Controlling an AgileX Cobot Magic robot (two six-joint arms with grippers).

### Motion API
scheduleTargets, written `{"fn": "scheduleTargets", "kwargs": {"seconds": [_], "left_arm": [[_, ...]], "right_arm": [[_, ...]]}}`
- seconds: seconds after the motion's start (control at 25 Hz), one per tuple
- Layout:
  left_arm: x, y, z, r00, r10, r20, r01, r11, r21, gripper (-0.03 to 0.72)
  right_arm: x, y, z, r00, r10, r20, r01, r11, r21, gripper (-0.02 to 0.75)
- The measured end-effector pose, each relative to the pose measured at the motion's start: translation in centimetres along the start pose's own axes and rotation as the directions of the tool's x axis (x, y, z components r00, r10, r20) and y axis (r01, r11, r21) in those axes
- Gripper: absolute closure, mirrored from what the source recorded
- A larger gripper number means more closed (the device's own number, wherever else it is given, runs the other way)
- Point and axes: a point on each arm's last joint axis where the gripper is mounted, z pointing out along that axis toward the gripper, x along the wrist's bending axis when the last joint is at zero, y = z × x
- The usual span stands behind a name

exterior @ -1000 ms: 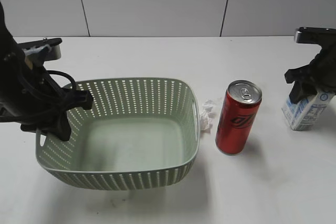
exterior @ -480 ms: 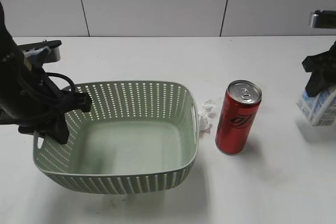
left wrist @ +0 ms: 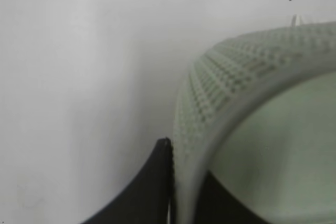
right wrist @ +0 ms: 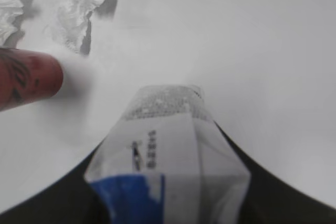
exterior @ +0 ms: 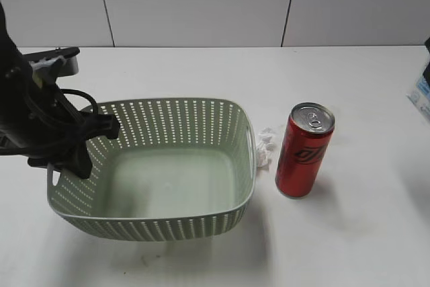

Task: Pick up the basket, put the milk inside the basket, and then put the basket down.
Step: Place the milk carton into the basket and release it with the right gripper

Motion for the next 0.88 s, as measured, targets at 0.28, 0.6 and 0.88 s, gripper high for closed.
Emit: {"fn": "scheduleTargets", "kwargs": {"seconds": [0.28,0.6,0.88], "left_arm": [[0.0,0.2,0.2,1.0,-0.001,0.004,0.001,1.0,-0.011,0.684],[-0.1,0.4,0.3,1.0,-0.002,0.013,0.002,0.999,-0.035,0.684],[-0.1,0.6,1.0,1.0,-0.001,0.002,0.001,1.0,-0.023,0.684]], "right_arm": [[3.9,-0.9,-3.8,0.996,-0.074,-0.044,0.07,0.994,-0.085,0.408],[12.4,-0.6,-5.3,0.954,-0.241,-0.176,0.212,0.962,-0.169,0.408],[20.5,1.2,-4.4,0.887,-0.372,-0.273,0.331,0.925,-0.187,0.408]]}}
